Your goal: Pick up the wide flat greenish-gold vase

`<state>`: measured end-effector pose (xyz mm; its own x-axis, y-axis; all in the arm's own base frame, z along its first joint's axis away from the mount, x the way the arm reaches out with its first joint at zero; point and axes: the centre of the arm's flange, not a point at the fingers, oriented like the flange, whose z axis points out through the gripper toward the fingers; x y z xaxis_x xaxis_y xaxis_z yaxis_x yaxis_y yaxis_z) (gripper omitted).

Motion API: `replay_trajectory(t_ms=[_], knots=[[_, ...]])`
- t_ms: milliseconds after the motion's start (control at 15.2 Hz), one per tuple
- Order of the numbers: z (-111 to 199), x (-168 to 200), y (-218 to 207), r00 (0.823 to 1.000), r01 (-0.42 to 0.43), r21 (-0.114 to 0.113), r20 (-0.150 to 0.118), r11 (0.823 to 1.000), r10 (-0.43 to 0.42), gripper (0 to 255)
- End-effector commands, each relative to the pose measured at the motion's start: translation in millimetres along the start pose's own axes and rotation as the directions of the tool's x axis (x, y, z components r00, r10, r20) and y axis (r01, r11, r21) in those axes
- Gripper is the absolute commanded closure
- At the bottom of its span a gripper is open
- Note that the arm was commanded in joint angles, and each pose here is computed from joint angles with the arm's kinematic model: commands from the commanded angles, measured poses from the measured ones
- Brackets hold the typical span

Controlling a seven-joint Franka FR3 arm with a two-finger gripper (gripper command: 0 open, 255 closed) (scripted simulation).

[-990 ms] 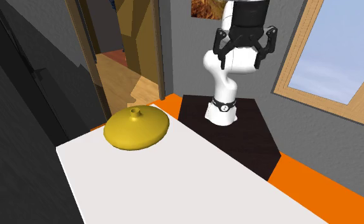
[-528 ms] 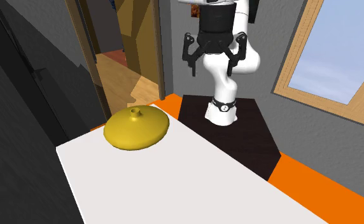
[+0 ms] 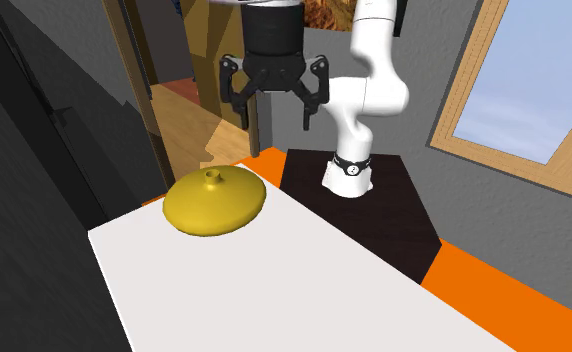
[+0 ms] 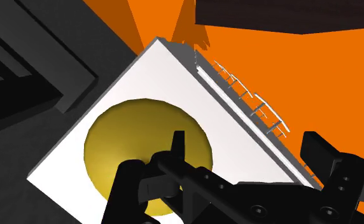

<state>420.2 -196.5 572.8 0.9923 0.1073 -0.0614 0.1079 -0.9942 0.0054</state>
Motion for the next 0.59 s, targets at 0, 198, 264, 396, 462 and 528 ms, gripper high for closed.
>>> replay_trajectory(t_ms=[0, 198, 264, 396, 462, 528], knots=[[1, 14, 21, 1.0, 0.01, -0.01, -0.001, 1.0, -0.01, 0], [-1, 33, 53, 1.0, 0.023, -0.022, -0.003, 1.0, -0.023, 0], [-2, 39, 64, 1.0, 0.027, -0.026, -0.003, 0.999, -0.027, 0], [-3, 52, 86, 0.999, 0.035, -0.034, -0.004, 0.999, -0.036, 0], [-3, 53, 89, 0.999, 0.036, -0.034, -0.004, 0.999, -0.037, 0], [2, 54, 89, 0.999, 0.036, -0.034, -0.004, 0.999, -0.037, 0]])
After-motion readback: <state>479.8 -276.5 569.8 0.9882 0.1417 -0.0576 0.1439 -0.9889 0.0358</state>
